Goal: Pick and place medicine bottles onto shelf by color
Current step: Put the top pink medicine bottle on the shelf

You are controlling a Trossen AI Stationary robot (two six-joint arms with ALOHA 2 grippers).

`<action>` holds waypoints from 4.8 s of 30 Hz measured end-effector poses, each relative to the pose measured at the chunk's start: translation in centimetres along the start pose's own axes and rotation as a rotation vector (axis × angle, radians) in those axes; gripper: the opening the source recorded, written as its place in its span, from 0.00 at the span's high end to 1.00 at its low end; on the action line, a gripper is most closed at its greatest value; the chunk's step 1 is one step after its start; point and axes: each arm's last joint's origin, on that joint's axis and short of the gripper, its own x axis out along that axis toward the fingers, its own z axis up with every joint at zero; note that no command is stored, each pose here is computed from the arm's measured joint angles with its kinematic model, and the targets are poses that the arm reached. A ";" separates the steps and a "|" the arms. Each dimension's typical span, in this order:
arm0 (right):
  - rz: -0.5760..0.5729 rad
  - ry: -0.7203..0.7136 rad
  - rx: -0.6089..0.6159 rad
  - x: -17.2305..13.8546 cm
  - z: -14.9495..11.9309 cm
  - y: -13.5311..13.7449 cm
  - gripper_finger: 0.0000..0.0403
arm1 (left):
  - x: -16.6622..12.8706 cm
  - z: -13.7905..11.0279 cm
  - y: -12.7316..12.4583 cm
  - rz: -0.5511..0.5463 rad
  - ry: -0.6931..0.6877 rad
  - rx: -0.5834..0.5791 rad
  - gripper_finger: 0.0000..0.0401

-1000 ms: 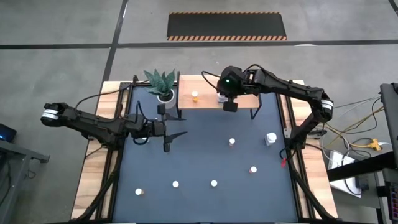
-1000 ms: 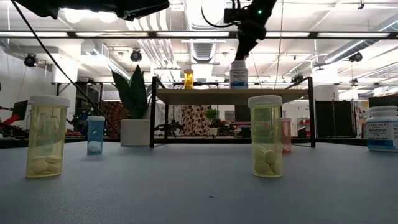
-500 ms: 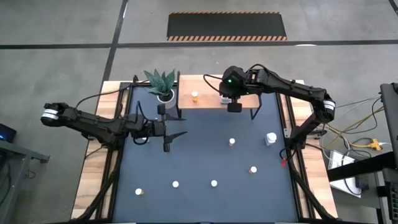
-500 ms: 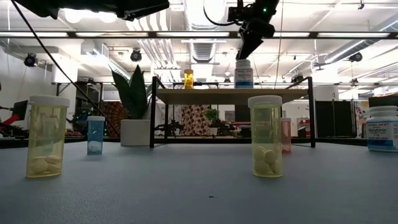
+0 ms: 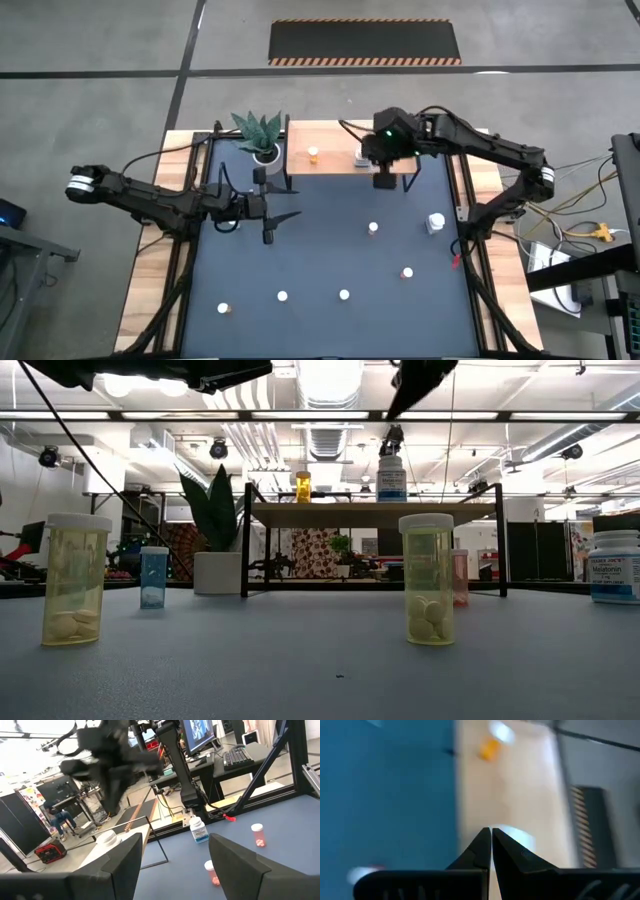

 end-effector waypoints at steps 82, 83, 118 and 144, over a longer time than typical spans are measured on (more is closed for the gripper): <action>0.051 0.059 0.244 12.7 -14.5 16.0 0.75 | -0.1 -0.6 -0.2 -0.010 0.024 0.007 0.47; 0.052 0.059 0.244 12.7 -14.5 16.0 0.75 | -0.1 -0.6 -0.2 -0.010 0.024 0.007 0.47; -0.125 -0.101 0.217 4.2 5.5 0.6 0.72 | -0.1 -0.6 -0.2 -0.011 0.024 0.007 0.47; -0.076 0.111 0.535 11.3 1.2 -11.2 0.72 | -0.1 -0.7 -0.3 -0.014 0.031 0.009 0.47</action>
